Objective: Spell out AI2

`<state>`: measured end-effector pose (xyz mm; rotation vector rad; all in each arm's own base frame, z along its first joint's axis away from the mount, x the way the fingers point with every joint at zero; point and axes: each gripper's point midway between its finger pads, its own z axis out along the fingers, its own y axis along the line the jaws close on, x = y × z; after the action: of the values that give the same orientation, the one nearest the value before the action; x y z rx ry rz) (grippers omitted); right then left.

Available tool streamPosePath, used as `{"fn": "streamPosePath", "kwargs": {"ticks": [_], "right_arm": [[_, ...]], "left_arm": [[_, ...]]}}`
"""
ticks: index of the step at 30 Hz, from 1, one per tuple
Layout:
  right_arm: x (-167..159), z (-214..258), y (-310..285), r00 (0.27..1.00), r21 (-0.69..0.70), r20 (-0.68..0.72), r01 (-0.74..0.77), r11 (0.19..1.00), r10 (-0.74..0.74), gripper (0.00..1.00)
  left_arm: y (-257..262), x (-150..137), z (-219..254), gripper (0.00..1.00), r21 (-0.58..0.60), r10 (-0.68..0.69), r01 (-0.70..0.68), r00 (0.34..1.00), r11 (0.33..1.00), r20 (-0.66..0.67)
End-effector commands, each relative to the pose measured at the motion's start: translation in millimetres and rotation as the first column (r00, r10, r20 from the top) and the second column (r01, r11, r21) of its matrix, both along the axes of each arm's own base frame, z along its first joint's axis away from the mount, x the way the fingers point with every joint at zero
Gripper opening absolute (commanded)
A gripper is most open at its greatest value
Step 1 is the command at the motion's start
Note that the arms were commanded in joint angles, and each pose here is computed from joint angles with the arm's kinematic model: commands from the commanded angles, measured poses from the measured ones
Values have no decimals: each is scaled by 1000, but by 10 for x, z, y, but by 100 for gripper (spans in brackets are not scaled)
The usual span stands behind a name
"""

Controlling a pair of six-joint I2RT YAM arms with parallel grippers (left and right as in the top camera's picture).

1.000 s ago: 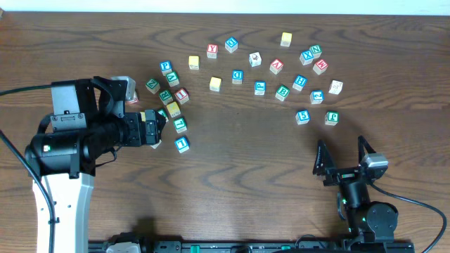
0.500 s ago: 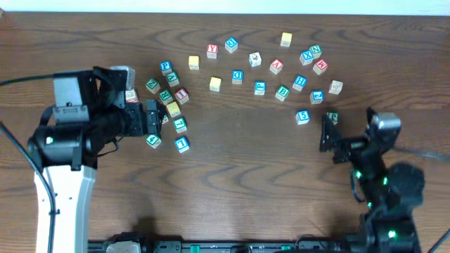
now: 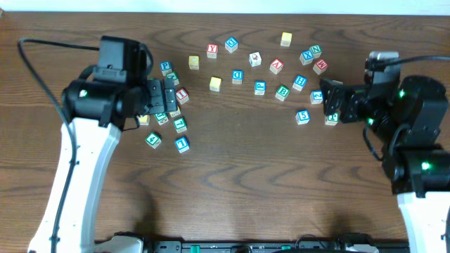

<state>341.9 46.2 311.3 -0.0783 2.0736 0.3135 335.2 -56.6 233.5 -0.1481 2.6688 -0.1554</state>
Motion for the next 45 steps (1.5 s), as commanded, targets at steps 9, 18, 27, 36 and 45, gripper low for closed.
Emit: {"fn": "streamPosePath", "kwargs": {"ticks": [9, 18, 27, 36, 45], "right_arm": [[135, -88, -45, 984, 4, -176, -17, 1000, 18, 99], [101, -121, -22, 980, 11, -195, -26, 1000, 28, 99], [-16, -250, -21, 964, 14, -266, -25, 1000, 28, 99], [-72, -304, -20, 954, 15, -297, -25, 1000, 28, 99], [-115, -352, -24, 946, 13, -322, -22, 1000, 25, 99]], "left_arm": [[-321, 170, -85, 98, -76, 12, -14, 1000, 997, -28], [-430, 601, -149, 80, -144, 194, -185, 980, 972, 49], [-416, 837, -920, 75, -28, 421, -422, 906, 906, -44], [-406, 1005, -1381, 60, 33, 443, -442, 894, 896, -65], [-416, 1148, -1750, 60, 99, 366, -358, 928, 928, -69]]}}
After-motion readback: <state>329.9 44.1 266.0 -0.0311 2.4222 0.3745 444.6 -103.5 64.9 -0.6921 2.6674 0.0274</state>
